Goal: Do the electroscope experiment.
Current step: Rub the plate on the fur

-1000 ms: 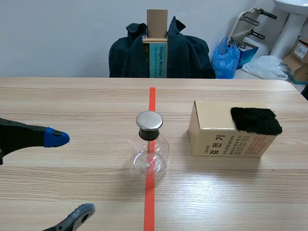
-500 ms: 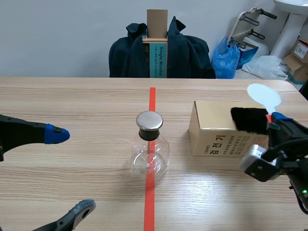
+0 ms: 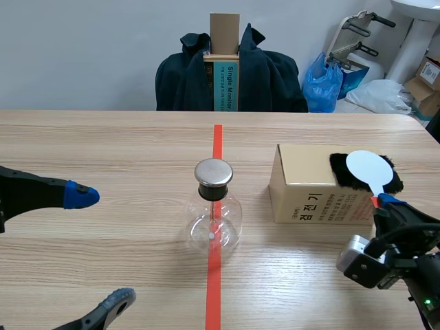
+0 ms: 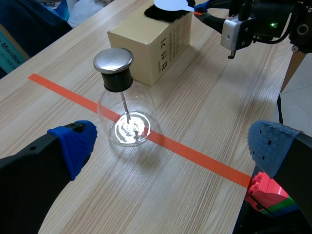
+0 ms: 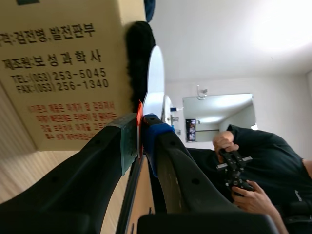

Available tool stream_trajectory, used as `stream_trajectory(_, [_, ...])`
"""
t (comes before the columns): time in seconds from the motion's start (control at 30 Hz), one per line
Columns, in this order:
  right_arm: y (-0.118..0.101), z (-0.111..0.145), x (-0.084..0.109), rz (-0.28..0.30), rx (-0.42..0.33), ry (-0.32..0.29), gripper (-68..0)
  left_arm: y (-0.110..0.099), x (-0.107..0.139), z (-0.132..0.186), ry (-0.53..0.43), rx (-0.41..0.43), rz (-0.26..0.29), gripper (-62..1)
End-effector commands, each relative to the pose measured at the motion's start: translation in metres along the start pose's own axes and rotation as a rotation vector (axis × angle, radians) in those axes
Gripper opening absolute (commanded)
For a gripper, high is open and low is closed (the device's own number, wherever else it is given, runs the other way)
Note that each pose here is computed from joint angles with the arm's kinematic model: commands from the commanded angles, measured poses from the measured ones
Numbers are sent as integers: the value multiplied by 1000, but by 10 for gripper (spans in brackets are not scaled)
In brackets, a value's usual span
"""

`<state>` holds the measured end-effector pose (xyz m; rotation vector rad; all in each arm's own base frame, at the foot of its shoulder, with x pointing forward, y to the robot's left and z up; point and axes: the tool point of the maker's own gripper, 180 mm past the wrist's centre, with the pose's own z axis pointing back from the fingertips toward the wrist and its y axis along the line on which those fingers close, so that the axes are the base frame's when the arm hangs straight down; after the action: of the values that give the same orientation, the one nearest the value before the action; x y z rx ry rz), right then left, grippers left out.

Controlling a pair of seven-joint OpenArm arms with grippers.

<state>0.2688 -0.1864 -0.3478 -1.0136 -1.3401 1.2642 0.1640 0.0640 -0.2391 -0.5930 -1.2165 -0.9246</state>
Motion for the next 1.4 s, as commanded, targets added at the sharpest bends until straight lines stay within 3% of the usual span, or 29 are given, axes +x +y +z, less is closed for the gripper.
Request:
stream_trajectory(0.0, [-9,-3,-10,20,-16,19,-669,0,7,-1,-33,5,15,14])
stream_trajectory(0.23, [0,0,-13,5,14,34,-668,0,8,-1,-37,6,17,14])
stream_trajectory(0.4, [3,0,9,-3,34,-87,-668,1,10,-1,-45,9,20,14])
stream_trajectory(0.47, [4,-1,2,-2,34,-45,-668,1,10,-1,-47,9,20,14])
stream_trajectory(0.57, [3,0,-26,2,33,105,-668,1,10,-1,-49,9,20,14])
stream_trajectory(0.6, [2,0,-29,7,33,120,-668,1,10,-1,-49,9,20,14])
stream_trajectory(0.63, [2,0,-28,12,34,104,-668,1,10,-1,-49,9,20,14])
stream_trajectory(0.77, [4,-1,6,13,40,-77,-668,1,10,-1,-49,9,20,14])
stream_trajectory(0.8, [4,-1,6,11,39,-71,-669,1,10,-1,-49,9,20,14])
stream_trajectory(0.93, [0,0,-27,22,14,125,-668,1,10,-1,-48,9,19,14])
stream_trajectory(0.97, [-1,0,-28,27,14,122,-669,1,10,-1,-48,9,19,14])
stream_trajectory(1.07, [-1,-1,3,32,16,-64,-668,1,10,-1,-49,9,20,14])
stream_trajectory(1.13, [0,0,15,28,16,-125,-668,1,10,-1,-49,9,20,14])
stream_trajectory(1.17, [-1,0,12,28,8,-98,-668,1,10,-1,-49,9,20,14])
stream_trajectory(1.27, [-7,-1,-19,43,-23,77,-668,1,10,-1,-50,9,20,14])
stream_trajectory(1.3, [-7,-1,-21,49,-22,79,-668,1,10,-1,-50,9,20,14])
stream_trajectory(1.37, [-6,-2,-3,58,-11,-41,-669,1,10,-1,-50,9,20,14])
